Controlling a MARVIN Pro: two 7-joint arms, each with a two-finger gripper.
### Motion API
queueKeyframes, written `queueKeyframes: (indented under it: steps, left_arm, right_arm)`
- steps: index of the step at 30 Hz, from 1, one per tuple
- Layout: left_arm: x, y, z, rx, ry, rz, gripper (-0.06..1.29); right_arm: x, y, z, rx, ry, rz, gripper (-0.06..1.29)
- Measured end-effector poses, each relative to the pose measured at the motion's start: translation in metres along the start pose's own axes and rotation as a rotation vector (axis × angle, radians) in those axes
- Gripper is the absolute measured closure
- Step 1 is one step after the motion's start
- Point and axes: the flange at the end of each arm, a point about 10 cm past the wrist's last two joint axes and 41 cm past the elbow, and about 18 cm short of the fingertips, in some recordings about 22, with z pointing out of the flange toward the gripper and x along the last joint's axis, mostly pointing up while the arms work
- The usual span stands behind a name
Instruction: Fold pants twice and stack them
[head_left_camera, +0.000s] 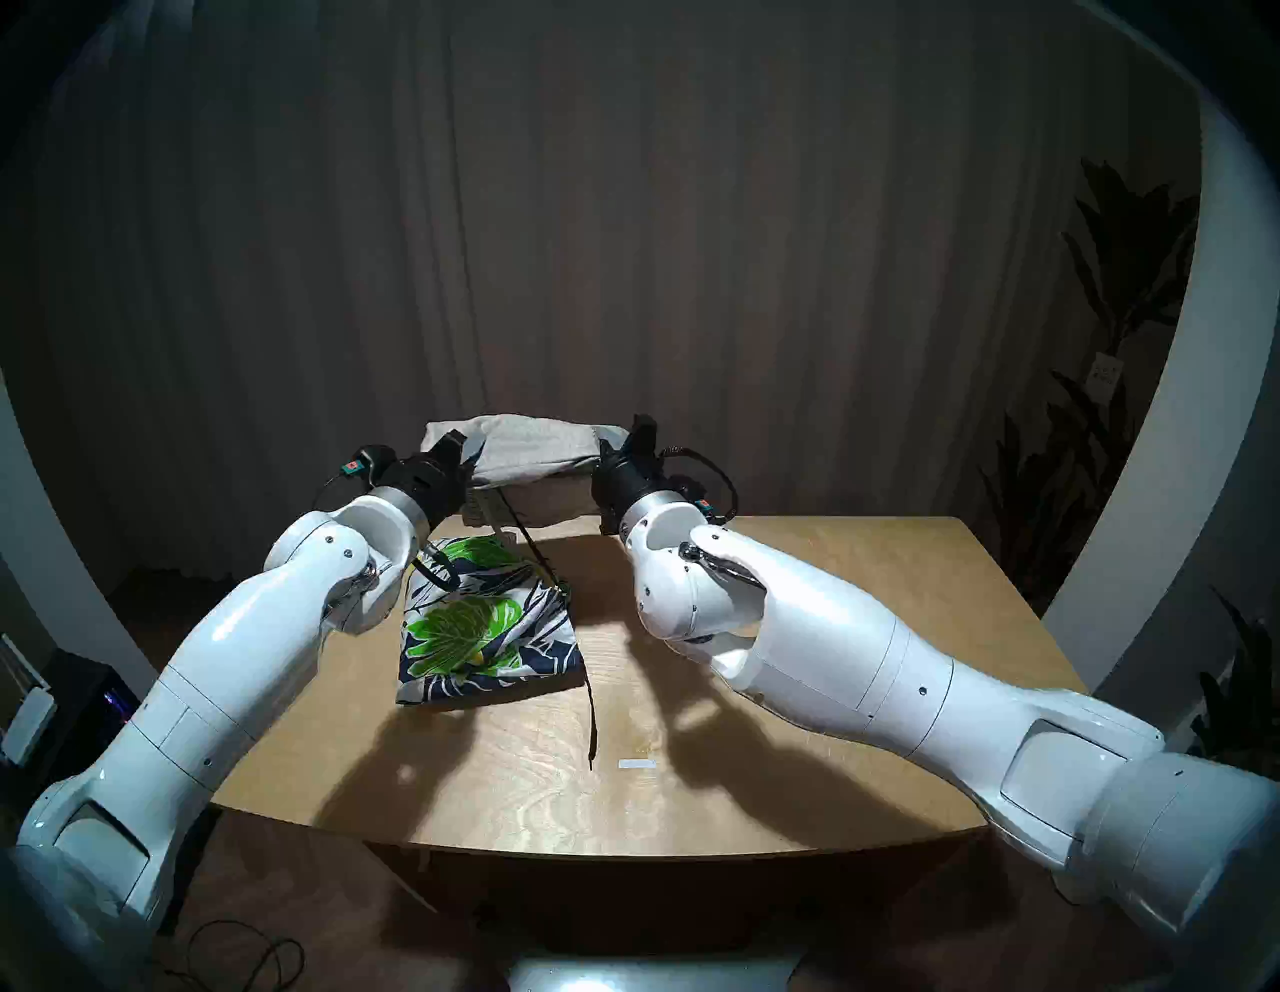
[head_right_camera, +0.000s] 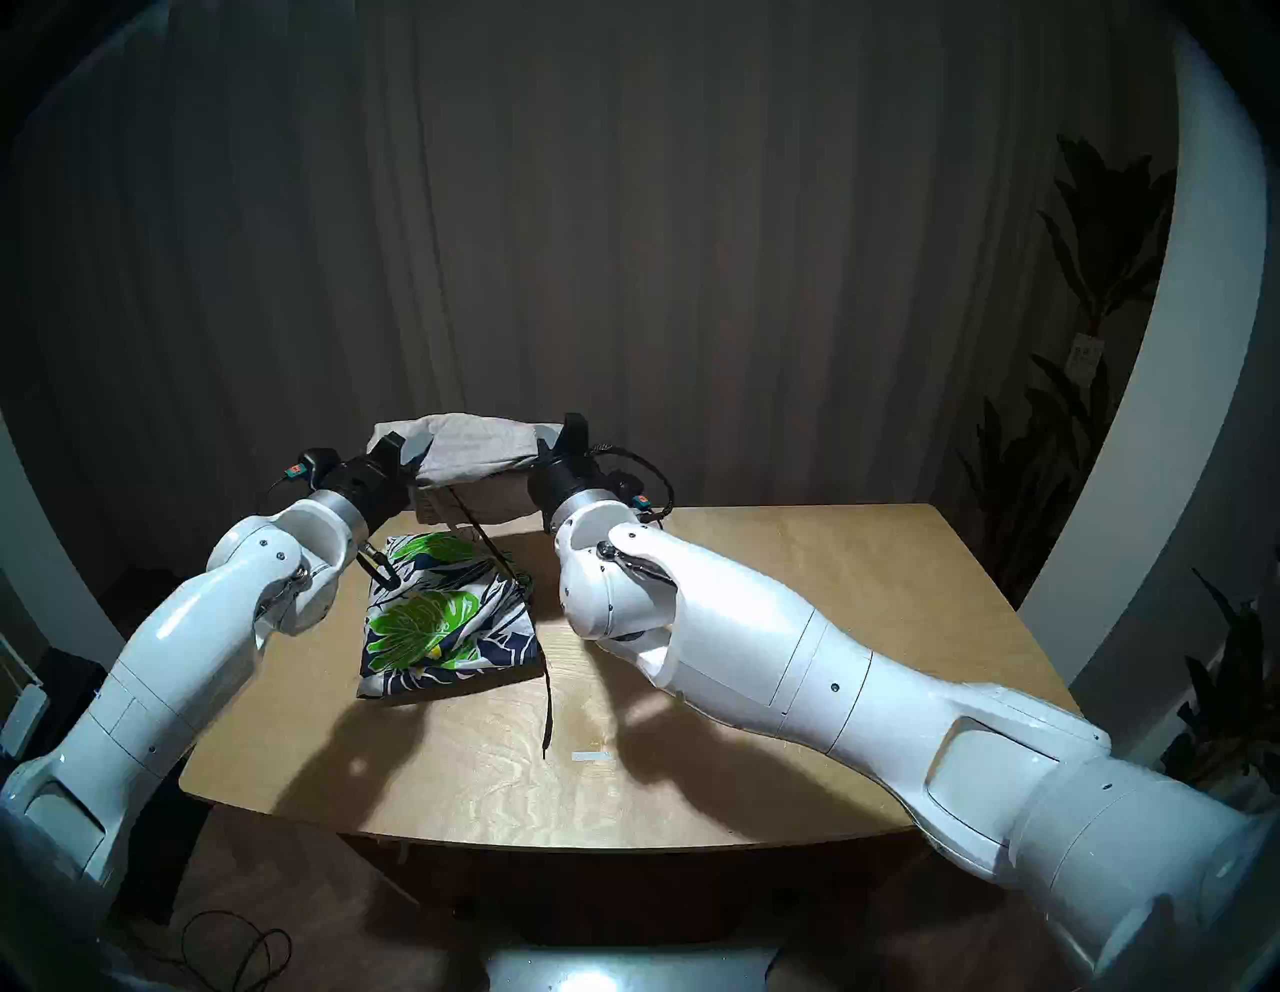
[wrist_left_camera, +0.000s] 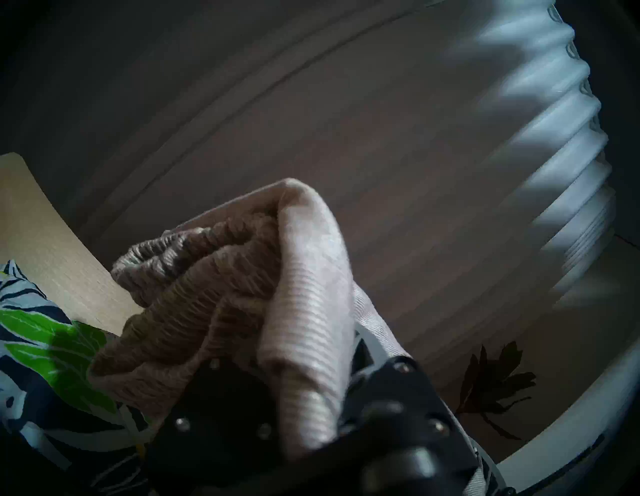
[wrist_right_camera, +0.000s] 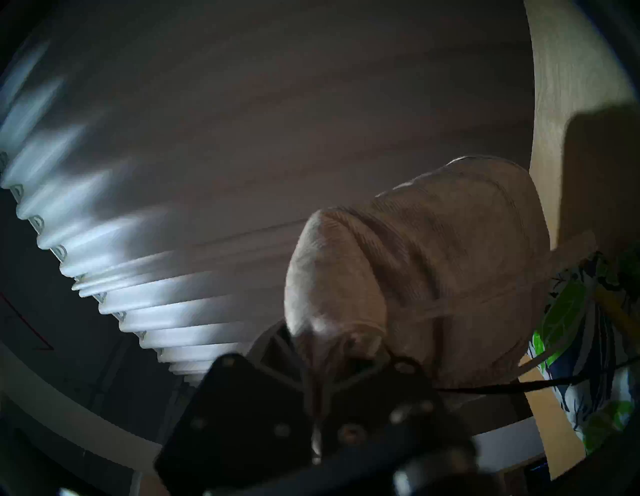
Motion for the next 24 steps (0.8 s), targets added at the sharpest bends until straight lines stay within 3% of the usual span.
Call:
queueKeyframes:
  steps: [12,17,24]
  left_arm:
    - [-0.010,-0.059,-0.026,0.006,0.058,0.084,1.17]
    - [-0.023,-0.087,-0.042,0.028,0.071,0.105,1.17]
    - [-0.041,-0.110,-0.055,0.059,0.055,0.102,1.17]
  right_arm:
    - [-0.015,0.049,0.002,-0.062,-0.084,-0.089,1.24]
    - [-0.018,0.068,0.003,-0.089,-0.137,-0.121,1.24]
    - [-0.024,0.078,-0.008,-0.106,-0.206,-0.136,1.24]
